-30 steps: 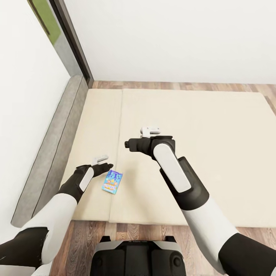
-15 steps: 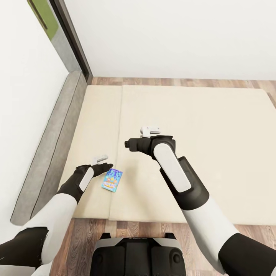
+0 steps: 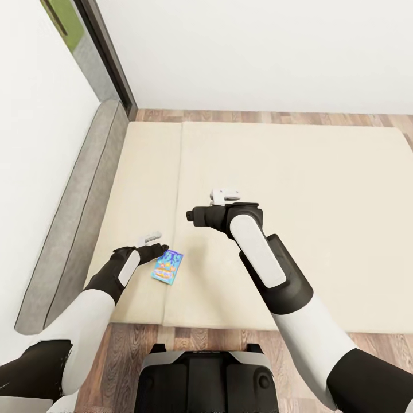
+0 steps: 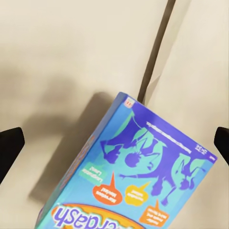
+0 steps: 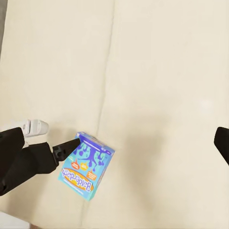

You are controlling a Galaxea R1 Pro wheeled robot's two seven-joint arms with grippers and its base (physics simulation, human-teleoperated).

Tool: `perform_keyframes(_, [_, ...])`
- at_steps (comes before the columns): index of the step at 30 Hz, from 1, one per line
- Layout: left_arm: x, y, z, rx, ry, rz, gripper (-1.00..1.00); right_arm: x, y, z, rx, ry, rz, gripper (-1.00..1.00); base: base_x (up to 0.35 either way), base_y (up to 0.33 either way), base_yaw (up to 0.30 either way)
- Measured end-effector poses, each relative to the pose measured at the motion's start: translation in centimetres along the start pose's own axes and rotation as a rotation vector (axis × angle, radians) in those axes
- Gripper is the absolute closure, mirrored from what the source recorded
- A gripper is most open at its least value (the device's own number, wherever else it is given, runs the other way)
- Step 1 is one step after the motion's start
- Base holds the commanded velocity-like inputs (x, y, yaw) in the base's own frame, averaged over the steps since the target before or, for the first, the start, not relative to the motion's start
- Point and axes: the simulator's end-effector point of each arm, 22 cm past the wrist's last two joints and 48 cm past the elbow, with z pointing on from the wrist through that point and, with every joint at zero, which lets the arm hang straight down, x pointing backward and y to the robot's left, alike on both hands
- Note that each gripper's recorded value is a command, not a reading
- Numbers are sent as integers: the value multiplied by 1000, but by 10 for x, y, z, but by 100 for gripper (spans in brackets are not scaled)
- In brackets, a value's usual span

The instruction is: Put all the toys in the child's room - the three board games (two on the bed and one on the table), the two jigsaw puzzles on the table, and the tennis ball on the table - inside the toy box on the table in the child's room.

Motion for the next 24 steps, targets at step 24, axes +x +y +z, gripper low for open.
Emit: perform_keyframes(24, [0, 8, 15, -9, -41, -6, -100, 17, -4, 18, -10, 41, 15, -100, 0, 0, 0])
